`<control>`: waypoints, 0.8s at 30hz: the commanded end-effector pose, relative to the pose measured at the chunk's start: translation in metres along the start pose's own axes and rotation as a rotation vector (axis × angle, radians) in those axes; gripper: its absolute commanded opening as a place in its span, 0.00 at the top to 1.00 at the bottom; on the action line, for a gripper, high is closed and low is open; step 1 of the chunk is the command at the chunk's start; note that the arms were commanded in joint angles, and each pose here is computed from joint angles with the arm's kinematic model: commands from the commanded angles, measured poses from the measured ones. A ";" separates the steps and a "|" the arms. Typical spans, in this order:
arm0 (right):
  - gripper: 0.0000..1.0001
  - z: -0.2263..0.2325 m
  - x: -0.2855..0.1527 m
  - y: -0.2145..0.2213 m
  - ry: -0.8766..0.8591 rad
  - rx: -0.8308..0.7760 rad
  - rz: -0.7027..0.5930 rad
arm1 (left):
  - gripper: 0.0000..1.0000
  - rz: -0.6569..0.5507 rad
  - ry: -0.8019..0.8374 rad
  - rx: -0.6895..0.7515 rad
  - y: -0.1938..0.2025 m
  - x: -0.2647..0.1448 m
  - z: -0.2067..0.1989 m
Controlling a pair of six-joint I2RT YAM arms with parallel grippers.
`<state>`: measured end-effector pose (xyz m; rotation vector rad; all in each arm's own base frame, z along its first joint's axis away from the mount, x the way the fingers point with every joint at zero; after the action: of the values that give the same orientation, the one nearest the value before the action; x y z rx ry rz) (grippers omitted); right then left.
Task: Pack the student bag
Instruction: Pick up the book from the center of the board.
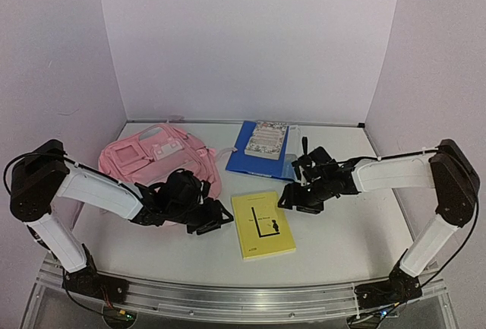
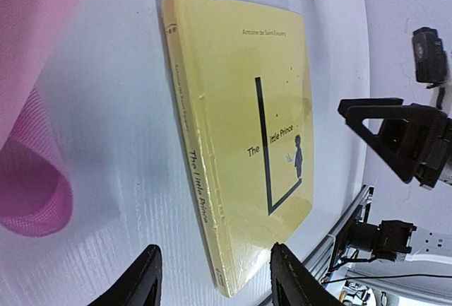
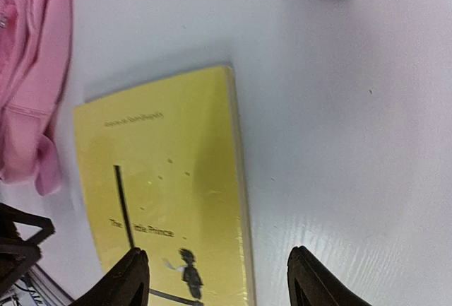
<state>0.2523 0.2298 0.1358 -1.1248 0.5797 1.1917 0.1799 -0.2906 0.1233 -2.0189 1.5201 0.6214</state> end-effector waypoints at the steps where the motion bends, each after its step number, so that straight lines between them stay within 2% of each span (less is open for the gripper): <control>1: 0.35 -0.006 0.016 0.011 0.007 -0.054 0.062 | 0.46 0.028 0.049 0.029 -0.002 0.013 -0.012; 10: 0.43 -0.009 0.043 0.017 -0.049 -0.066 0.126 | 0.39 0.067 0.065 -0.019 -0.001 0.036 -0.007; 13: 0.50 -0.009 0.048 0.020 -0.081 -0.059 0.146 | 0.39 0.090 0.080 -0.023 -0.002 0.044 -0.007; 20: 0.76 -0.010 0.057 0.032 -0.162 -0.024 0.202 | 0.39 0.122 0.101 -0.028 0.000 0.057 -0.004; 24: 0.87 -0.012 0.063 0.038 -0.183 -0.008 0.230 | 0.40 0.117 0.146 0.007 -0.002 0.057 -0.012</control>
<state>0.2597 0.2395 0.0927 -1.0299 0.5120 1.3491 0.1952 -0.3259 0.0940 -2.0230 1.6673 0.6113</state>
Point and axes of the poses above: each gripper's point midway between its finger pads, its own x axis out along the fingers, its own z axis along the line the jaws close on, y = z × x, the point moved 10 cm from there along -x, back along the fingers, and after that the axes turned 5 degrees about -x, right-handed, at the moved point
